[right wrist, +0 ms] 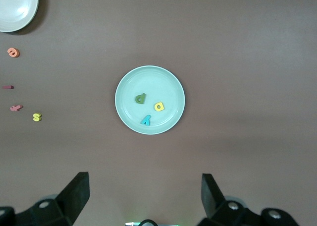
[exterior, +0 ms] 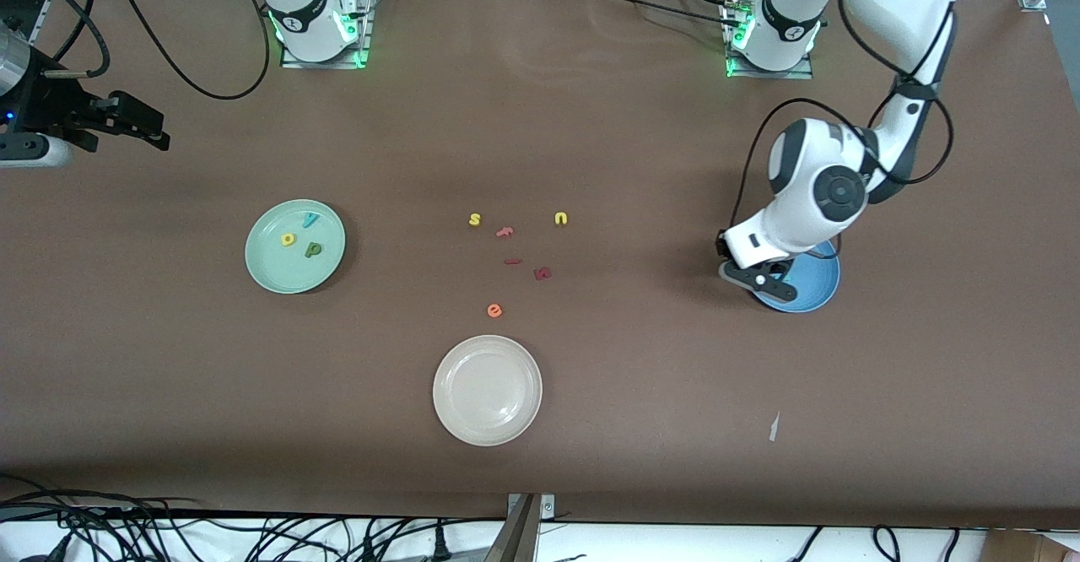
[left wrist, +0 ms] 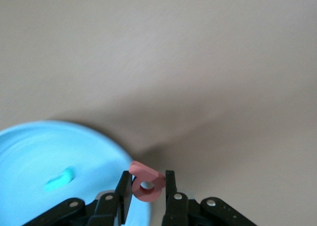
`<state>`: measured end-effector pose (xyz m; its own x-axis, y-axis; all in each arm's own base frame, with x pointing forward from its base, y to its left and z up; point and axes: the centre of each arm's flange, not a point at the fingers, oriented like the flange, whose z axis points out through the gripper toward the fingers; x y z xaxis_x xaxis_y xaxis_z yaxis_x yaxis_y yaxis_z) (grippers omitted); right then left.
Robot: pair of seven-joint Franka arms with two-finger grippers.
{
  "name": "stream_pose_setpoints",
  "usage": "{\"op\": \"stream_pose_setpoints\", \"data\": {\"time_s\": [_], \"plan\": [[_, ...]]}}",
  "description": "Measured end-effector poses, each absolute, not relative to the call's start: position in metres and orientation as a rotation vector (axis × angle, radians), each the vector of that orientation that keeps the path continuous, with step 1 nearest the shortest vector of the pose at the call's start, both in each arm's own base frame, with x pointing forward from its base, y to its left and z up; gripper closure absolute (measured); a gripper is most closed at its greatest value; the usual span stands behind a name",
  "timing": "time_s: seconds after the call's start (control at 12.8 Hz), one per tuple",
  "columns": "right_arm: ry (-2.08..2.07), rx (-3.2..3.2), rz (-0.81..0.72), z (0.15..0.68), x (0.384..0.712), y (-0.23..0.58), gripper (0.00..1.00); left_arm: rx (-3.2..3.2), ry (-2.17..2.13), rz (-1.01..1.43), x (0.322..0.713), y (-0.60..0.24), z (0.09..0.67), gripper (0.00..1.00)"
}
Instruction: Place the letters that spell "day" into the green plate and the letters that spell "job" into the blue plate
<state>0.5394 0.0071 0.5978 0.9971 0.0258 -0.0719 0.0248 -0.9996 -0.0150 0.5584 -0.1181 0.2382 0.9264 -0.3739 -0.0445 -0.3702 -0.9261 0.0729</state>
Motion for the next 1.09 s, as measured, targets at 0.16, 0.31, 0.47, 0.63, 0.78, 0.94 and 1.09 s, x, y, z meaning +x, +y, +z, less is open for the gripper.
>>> {"op": "stream_pose_setpoints", "data": {"time_s": [0.16,0.31,0.47,0.63,0.78,0.94,1.09], "plan": [[-0.035,-3.125,0.113,0.598,0.539,0.006,0.00,3.037,-0.592,-0.111,0.548,-0.088,0.239,0.70],[-0.035,-3.125,0.112,0.598,0.539,0.005,0.00,3.040,-0.588,-0.120,0.543,-0.078,0.240,0.64],[-0.035,-3.125,0.112,0.598,0.539,0.005,0.00,3.040,-0.589,-0.111,0.543,-0.079,0.243,0.45],[-0.035,-3.125,0.112,0.598,0.539,0.005,0.00,3.043,-0.574,-0.092,0.540,-0.074,0.253,0.20],[-0.034,-3.125,0.112,0.598,0.539,0.005,0.00,3.048,-0.532,-0.062,0.534,-0.057,0.279,0.00],[-0.033,-3.125,0.112,0.598,0.539,0.005,0.00,3.048,-0.508,-0.012,0.529,-0.046,0.322,0.00],[-0.032,-3.125,0.111,0.598,0.539,0.005,0.00,3.045,-0.512,0.086,0.523,-0.046,0.375,0.00]]}}
